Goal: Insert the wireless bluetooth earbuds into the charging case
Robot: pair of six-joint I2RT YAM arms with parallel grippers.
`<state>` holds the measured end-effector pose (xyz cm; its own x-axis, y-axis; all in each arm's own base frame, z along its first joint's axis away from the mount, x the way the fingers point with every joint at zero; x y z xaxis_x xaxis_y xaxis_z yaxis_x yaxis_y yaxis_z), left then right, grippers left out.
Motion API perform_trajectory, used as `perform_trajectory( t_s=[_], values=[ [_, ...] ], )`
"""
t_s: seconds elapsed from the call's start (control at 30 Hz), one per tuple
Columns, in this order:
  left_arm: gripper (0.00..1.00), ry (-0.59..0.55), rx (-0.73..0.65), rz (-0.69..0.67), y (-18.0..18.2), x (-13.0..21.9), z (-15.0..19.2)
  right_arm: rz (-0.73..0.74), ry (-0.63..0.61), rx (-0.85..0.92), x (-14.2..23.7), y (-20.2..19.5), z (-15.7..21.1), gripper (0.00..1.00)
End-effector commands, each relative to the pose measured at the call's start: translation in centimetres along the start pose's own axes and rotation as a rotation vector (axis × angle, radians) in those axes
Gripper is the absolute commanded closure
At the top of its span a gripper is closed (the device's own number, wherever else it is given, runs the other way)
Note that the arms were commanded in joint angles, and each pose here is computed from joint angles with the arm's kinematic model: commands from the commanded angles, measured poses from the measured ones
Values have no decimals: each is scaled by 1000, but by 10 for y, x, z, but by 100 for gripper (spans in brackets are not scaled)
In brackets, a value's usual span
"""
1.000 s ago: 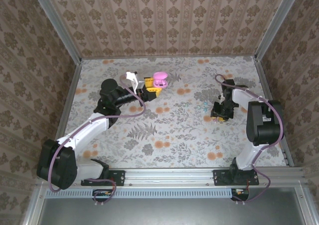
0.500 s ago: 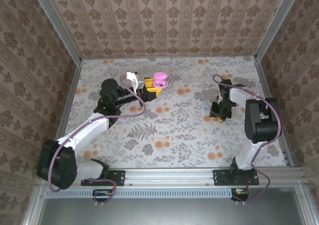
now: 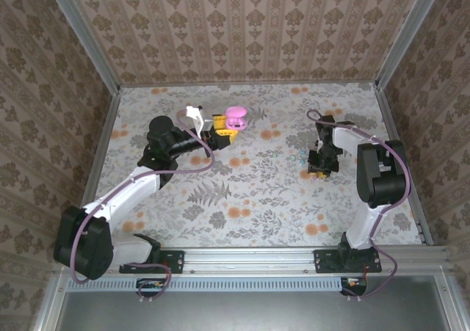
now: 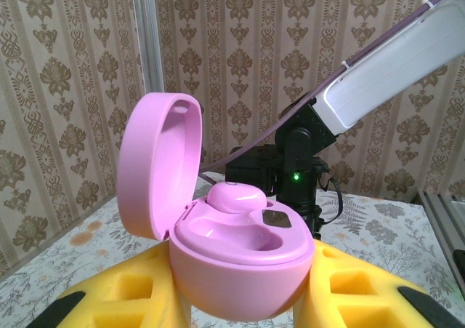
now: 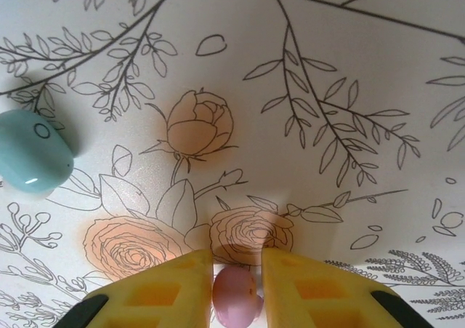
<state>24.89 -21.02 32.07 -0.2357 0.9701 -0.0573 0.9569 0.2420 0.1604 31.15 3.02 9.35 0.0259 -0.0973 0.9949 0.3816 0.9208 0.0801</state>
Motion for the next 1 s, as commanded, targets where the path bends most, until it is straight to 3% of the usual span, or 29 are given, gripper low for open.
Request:
perform_trajectory(
  t_s=[0.0, 0.43, 0.6, 0.73, 0.97],
  values=[
    [73, -40, -63, -3, 0, 3, -18, 71, 31, 28, -4, -3, 3, 74],
    [73, -38, -58, 0, 2, 1, -16, 107, 32, 71, -2, 0, 6, 76],
    [73, -31, -54, -2, 3, 0, -13, 49, -34, 65, 23, 6, 8, 81],
    [73, -30, -51, -2, 5, -2, -10, -99, -107, 67, 64, 19, 11, 81],
    [73, -33, -43, -6, 11, -8, -3, -667, -281, 133, 171, 68, 30, 81]
  ],
)
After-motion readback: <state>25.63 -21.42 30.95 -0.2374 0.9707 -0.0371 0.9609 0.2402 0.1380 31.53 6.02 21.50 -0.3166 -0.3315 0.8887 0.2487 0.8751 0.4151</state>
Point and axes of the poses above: each hand's point on the last joint's axis, 136 mm out from that joint toward the fingers, its own x axis back along the fingers, its own y axis along the line the jaws close on, z = x × y, the point moved 8 cm from there along x, back along the fingers, and after that the axes turned 8 degrees about -x, right-handed, at the moved point
